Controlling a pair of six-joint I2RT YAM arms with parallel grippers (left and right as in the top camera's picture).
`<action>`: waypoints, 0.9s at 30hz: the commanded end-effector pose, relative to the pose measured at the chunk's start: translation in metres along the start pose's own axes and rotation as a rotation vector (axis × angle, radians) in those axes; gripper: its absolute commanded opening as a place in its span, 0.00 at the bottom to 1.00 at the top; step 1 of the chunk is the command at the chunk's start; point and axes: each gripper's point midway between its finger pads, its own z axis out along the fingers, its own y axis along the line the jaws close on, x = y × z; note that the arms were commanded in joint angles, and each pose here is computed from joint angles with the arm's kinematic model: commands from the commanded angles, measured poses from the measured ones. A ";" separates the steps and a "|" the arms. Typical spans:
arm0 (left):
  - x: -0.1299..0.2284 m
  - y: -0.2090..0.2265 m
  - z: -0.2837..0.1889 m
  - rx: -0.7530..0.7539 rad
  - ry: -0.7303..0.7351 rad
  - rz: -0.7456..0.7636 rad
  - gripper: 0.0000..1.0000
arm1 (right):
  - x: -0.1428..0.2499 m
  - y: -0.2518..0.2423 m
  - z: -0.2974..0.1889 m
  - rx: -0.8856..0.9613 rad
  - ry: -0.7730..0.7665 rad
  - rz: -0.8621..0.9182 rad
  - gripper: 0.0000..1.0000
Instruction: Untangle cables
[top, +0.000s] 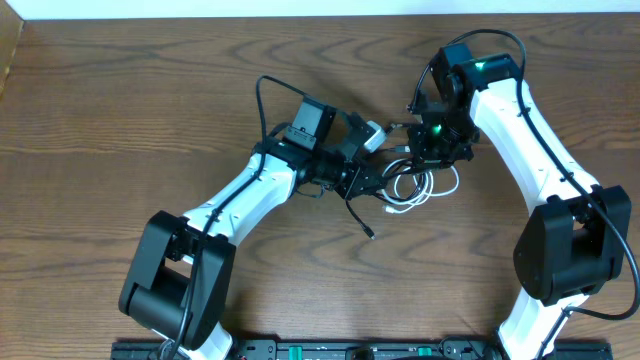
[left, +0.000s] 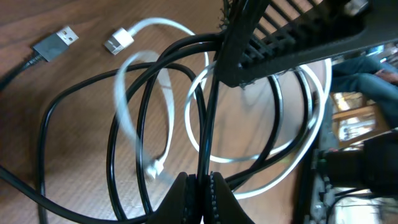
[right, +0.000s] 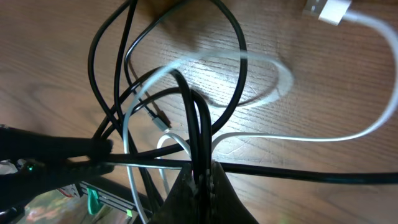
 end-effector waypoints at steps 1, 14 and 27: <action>-0.008 -0.022 -0.007 0.103 -0.028 -0.016 0.08 | -0.005 0.002 -0.010 0.009 -0.044 -0.027 0.01; -0.112 -0.030 -0.117 0.121 -0.449 -0.108 0.07 | 0.004 -0.082 0.018 0.409 -0.088 0.329 0.01; -0.137 -0.053 -0.178 0.097 -0.610 -0.041 0.07 | -0.001 -0.074 0.039 0.273 -0.081 0.270 0.02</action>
